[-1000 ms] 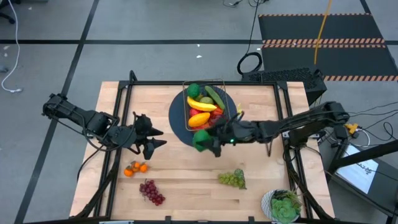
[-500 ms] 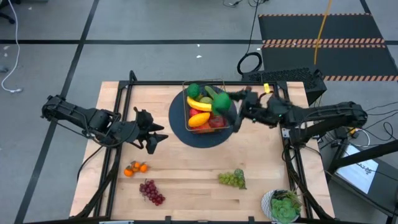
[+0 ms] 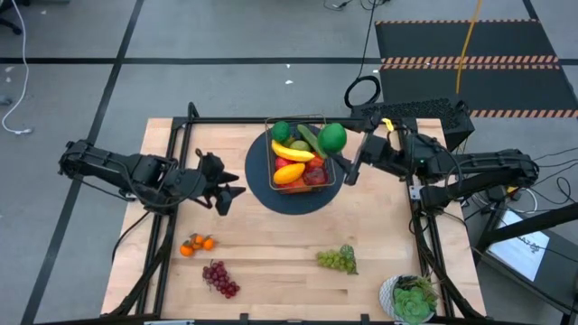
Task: Build produce basket
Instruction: Put the bottom green lime into the gold wire basket
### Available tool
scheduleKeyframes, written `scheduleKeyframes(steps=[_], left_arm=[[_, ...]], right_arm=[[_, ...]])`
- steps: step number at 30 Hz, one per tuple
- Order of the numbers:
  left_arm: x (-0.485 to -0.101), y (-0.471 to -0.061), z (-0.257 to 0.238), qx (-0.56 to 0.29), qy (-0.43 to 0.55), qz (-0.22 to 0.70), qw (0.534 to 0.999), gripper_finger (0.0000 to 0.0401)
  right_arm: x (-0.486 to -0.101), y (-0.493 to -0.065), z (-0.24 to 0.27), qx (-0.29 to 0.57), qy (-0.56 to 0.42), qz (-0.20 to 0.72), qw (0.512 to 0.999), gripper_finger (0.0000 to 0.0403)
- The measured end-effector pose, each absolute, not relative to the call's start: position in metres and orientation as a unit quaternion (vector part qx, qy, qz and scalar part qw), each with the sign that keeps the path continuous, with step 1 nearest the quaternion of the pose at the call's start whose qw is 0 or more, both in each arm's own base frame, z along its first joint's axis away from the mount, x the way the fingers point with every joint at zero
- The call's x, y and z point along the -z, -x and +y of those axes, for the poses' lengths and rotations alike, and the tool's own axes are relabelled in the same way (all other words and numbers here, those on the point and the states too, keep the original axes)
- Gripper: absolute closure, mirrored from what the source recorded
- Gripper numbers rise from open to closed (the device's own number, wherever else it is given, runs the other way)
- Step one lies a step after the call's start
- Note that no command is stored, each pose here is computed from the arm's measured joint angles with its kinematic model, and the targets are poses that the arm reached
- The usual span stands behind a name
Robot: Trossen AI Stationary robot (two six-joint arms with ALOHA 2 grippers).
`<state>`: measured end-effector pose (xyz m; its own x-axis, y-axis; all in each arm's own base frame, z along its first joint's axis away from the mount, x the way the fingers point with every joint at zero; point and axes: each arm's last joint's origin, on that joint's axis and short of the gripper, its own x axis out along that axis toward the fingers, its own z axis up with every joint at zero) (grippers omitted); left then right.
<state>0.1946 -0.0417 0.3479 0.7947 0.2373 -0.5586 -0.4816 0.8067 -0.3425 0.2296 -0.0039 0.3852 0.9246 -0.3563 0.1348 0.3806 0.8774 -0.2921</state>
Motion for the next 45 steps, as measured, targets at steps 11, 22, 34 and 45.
scheduleKeyframes(steps=[11,22,34,45], left_arm=[[-0.348,-0.196,-0.038,-0.204,0.243,0.251,0.915,0.0167],[-0.347,-0.194,-0.038,-0.21,0.247,0.256,0.911,0.0167],[-0.347,-0.195,-0.038,-0.218,0.275,0.248,0.903,0.0167],[-0.347,-0.194,-0.038,-0.224,0.289,0.245,0.898,0.0167]], right_arm=[[-0.378,-0.232,-0.004,0.184,0.284,0.019,0.941,0.0073],[-0.373,-0.232,-0.004,0.175,0.291,0.043,0.939,0.0073],[-0.365,-0.235,-0.009,0.19,-0.006,0.022,0.981,0.0073],[-0.33,-0.238,-0.034,0.272,-0.195,0.122,0.934,0.0073]])
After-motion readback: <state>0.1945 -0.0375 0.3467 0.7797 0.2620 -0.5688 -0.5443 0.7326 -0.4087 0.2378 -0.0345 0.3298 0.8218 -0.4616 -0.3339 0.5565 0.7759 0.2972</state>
